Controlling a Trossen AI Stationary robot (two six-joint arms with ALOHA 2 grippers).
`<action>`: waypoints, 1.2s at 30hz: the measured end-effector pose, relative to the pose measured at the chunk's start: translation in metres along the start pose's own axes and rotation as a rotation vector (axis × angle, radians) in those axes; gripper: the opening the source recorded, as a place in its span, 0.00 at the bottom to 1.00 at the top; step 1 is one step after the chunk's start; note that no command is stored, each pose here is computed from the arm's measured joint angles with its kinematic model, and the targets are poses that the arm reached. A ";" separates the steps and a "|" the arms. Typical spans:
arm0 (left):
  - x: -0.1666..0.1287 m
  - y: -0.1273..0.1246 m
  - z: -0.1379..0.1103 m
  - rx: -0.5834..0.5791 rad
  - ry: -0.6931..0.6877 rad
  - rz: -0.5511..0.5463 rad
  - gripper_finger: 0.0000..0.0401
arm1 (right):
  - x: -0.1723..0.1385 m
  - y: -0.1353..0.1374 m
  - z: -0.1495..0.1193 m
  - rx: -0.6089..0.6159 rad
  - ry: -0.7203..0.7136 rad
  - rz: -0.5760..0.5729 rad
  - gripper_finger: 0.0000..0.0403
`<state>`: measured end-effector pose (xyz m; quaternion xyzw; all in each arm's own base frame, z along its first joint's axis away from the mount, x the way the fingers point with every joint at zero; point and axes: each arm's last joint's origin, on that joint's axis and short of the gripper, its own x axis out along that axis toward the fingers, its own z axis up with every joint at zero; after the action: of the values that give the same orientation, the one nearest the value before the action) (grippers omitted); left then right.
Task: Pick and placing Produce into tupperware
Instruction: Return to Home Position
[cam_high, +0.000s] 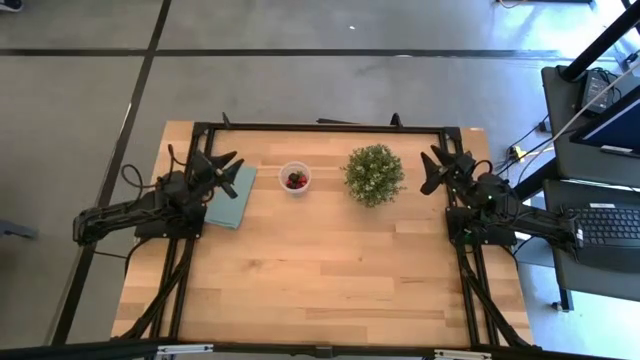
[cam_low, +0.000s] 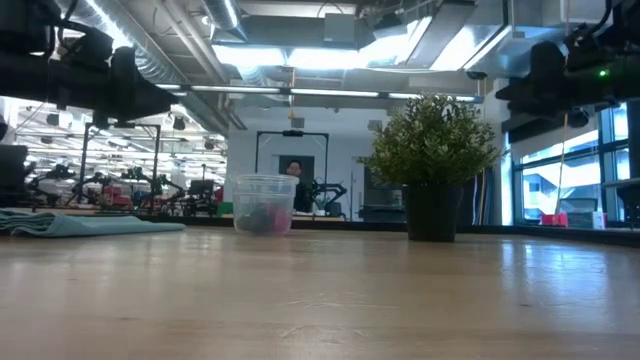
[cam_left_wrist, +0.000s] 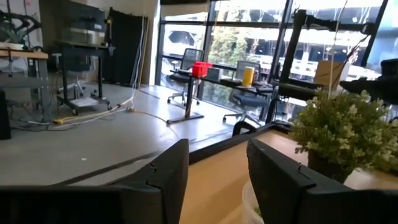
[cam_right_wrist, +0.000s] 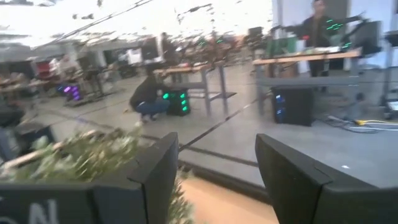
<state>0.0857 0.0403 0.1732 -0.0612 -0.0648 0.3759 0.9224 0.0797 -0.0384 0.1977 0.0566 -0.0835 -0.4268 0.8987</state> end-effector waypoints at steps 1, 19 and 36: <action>0.000 0.000 0.000 0.003 0.002 -0.001 0.39 | 0.000 0.000 -0.001 -0.006 0.011 0.018 0.54; 0.001 -0.001 -0.002 0.015 0.025 -0.021 0.40 | -0.001 0.000 -0.014 0.000 0.129 0.048 0.54; 0.008 -0.003 -0.014 0.068 0.151 -0.016 0.38 | -0.003 -0.003 -0.027 0.018 0.235 0.015 0.54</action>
<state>0.0958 0.0424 0.1601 -0.0573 0.0173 0.3650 0.9291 0.0812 -0.0374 0.1707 0.1137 0.0185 -0.4097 0.9049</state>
